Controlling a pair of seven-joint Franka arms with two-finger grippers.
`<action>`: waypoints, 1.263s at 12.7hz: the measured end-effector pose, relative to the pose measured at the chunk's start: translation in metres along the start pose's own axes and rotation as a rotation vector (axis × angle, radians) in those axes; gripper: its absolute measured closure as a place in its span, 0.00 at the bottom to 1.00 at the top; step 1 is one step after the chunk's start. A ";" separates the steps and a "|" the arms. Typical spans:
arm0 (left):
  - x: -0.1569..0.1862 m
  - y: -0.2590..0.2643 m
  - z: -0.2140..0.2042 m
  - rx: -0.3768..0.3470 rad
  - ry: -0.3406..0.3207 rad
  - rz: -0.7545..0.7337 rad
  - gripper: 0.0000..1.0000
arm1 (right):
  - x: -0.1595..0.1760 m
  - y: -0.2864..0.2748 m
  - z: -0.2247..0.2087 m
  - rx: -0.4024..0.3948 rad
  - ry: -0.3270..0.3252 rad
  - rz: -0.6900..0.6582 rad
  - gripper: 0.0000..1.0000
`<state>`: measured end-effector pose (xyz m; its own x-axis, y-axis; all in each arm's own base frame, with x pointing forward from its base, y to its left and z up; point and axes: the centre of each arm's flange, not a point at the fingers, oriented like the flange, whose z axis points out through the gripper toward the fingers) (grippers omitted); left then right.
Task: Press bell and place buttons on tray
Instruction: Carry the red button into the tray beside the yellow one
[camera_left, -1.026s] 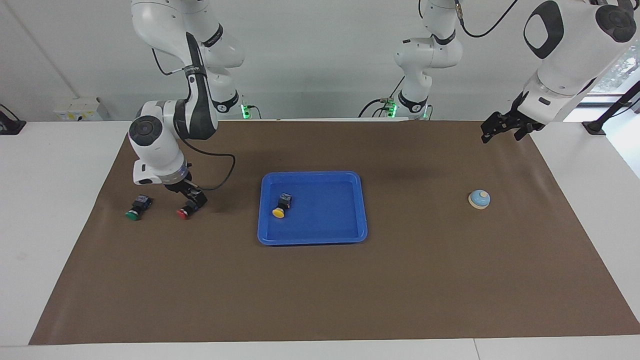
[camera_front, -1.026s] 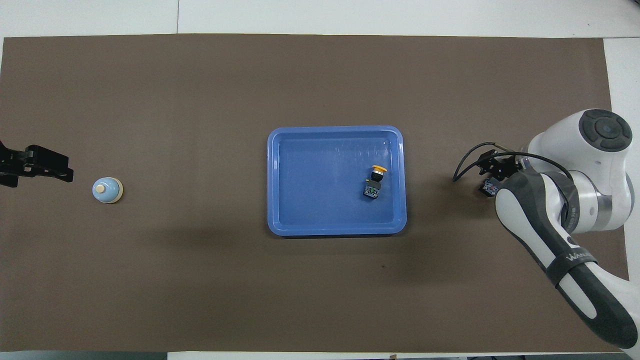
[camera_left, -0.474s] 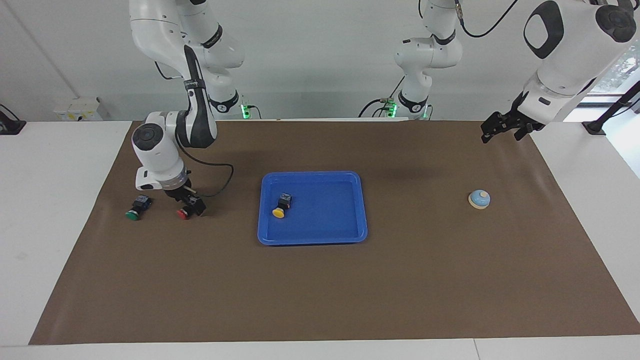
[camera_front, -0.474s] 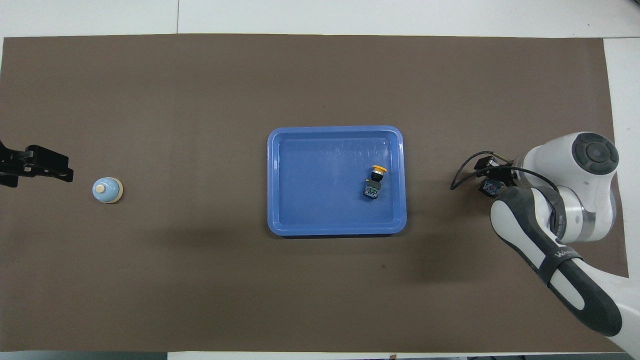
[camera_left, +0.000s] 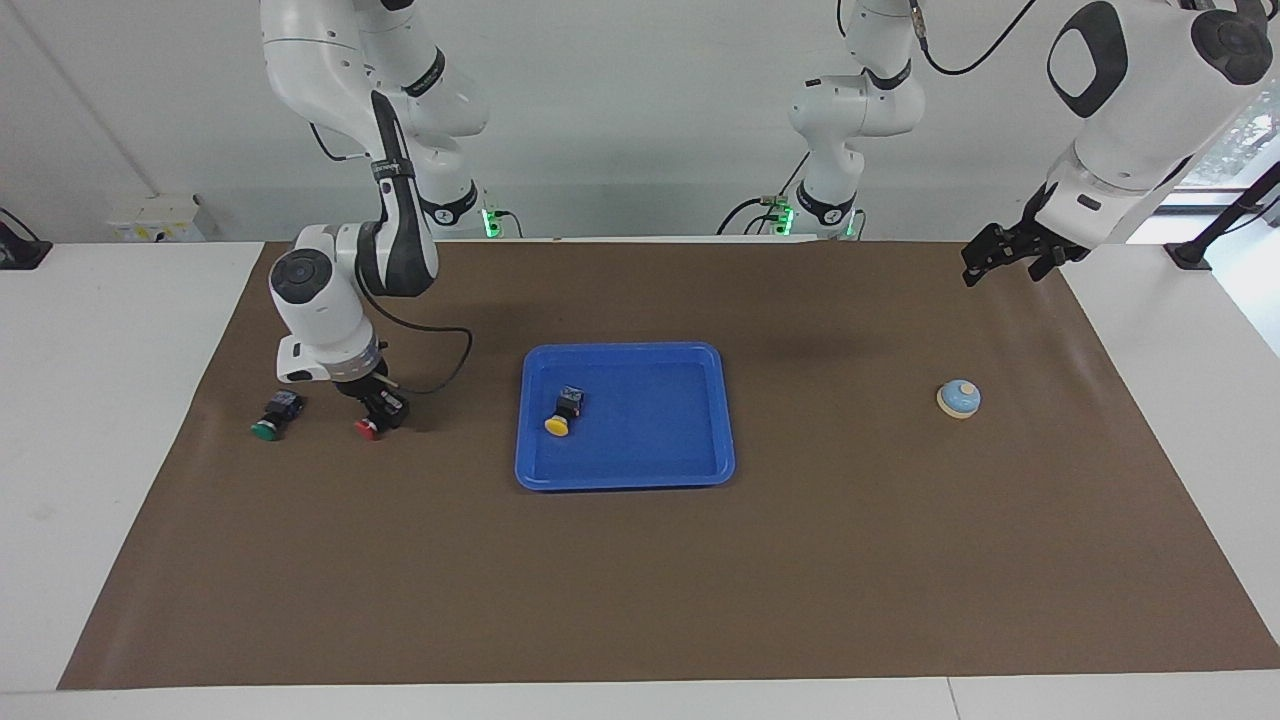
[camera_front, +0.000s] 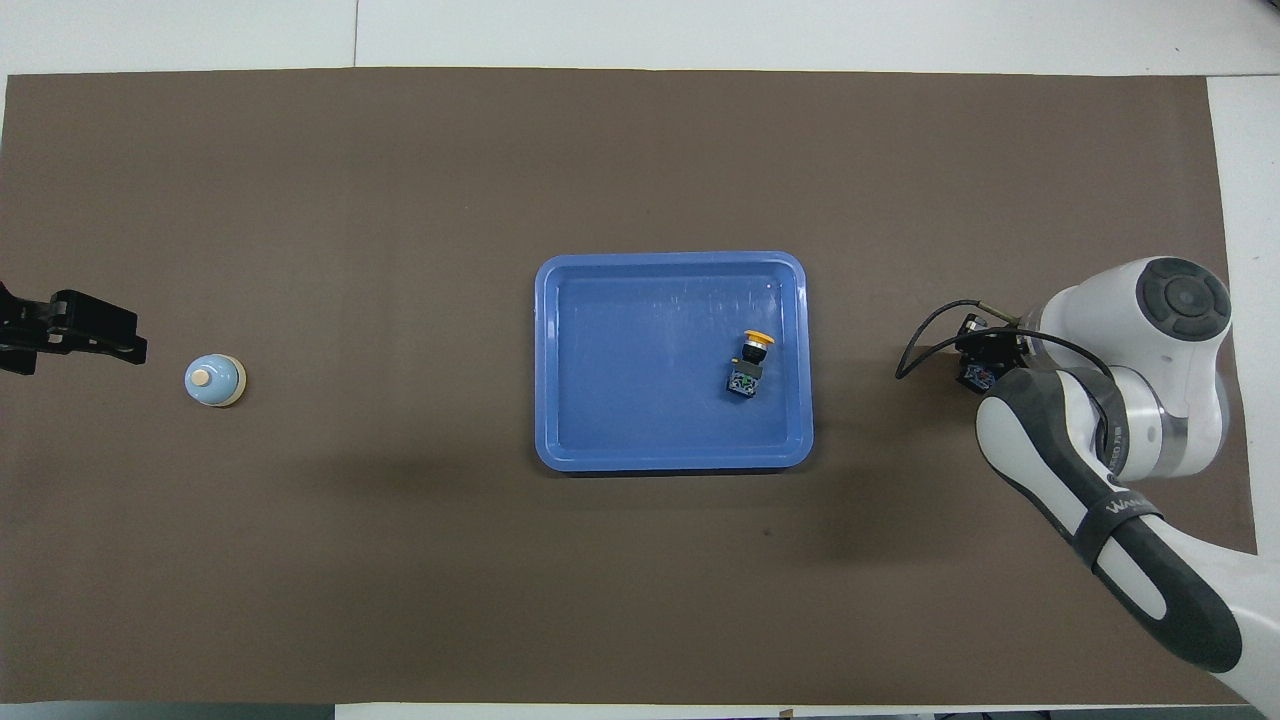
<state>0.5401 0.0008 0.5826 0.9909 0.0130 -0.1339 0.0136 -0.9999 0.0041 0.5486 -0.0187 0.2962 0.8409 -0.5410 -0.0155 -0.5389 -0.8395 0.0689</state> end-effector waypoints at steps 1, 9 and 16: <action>0.000 0.000 0.000 0.000 0.000 0.000 0.00 | 0.004 -0.006 -0.013 -0.010 -0.009 -0.026 0.56; 0.000 0.000 0.000 0.000 0.000 0.000 0.00 | -0.079 -0.189 -0.163 0.059 0.028 -0.314 0.56; 0.000 0.000 0.000 0.000 0.000 0.000 0.00 | -0.176 -0.330 -0.108 0.114 0.011 -0.500 0.56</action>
<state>0.5401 0.0008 0.5826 0.9909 0.0130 -0.1339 0.0136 -0.9999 0.0041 0.5844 0.3590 0.3839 0.9974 -0.0722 -0.0085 -0.0726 -0.9959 -0.0537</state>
